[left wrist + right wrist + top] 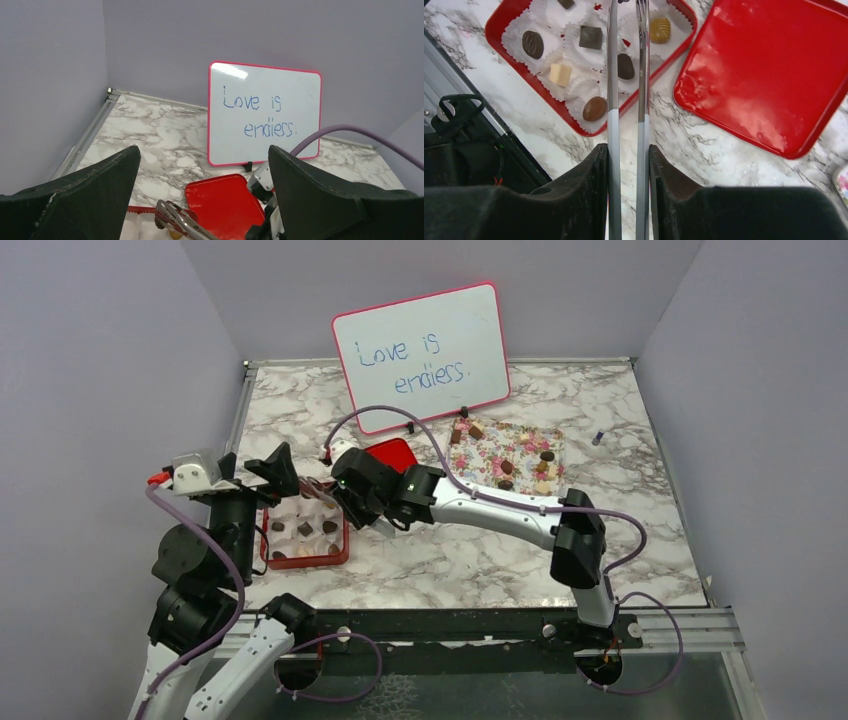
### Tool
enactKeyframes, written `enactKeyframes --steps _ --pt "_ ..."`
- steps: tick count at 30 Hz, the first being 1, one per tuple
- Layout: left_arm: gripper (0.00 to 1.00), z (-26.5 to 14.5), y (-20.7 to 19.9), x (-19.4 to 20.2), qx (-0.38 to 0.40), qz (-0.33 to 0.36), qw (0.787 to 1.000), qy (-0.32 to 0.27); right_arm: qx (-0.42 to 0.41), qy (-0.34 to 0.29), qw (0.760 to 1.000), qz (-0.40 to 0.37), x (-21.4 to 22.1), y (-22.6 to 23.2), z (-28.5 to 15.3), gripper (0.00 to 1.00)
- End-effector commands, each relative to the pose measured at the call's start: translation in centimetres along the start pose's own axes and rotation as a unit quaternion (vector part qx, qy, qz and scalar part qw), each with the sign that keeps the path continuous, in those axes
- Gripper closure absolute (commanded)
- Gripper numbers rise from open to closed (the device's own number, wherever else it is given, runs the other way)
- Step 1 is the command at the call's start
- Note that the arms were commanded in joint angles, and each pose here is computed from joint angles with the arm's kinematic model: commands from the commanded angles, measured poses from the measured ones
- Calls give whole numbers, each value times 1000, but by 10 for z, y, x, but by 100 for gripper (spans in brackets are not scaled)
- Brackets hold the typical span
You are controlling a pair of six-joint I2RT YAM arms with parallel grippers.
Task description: Pack the chocolate
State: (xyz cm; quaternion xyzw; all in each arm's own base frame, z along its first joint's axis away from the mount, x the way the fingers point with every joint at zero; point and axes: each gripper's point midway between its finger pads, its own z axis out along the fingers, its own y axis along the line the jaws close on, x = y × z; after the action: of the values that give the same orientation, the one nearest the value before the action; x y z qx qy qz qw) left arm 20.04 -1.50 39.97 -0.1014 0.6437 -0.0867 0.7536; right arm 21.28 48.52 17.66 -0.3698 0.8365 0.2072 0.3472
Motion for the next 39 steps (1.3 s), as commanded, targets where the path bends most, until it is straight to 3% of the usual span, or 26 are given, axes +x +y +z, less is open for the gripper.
enactKeyframes --steps 1,20,39 --pt "1 -10 10 -19 -16 -20 999 -27 -12 -32 999 -21 -21 22 11 69" --pt "1 -4 0 0 5 -10 1000 -2 63 7 996 -56 9 15 51 68" --pt "1 1 -5 15 13 0 1000 16 47 -13 997 -53 -4 22 44 61"
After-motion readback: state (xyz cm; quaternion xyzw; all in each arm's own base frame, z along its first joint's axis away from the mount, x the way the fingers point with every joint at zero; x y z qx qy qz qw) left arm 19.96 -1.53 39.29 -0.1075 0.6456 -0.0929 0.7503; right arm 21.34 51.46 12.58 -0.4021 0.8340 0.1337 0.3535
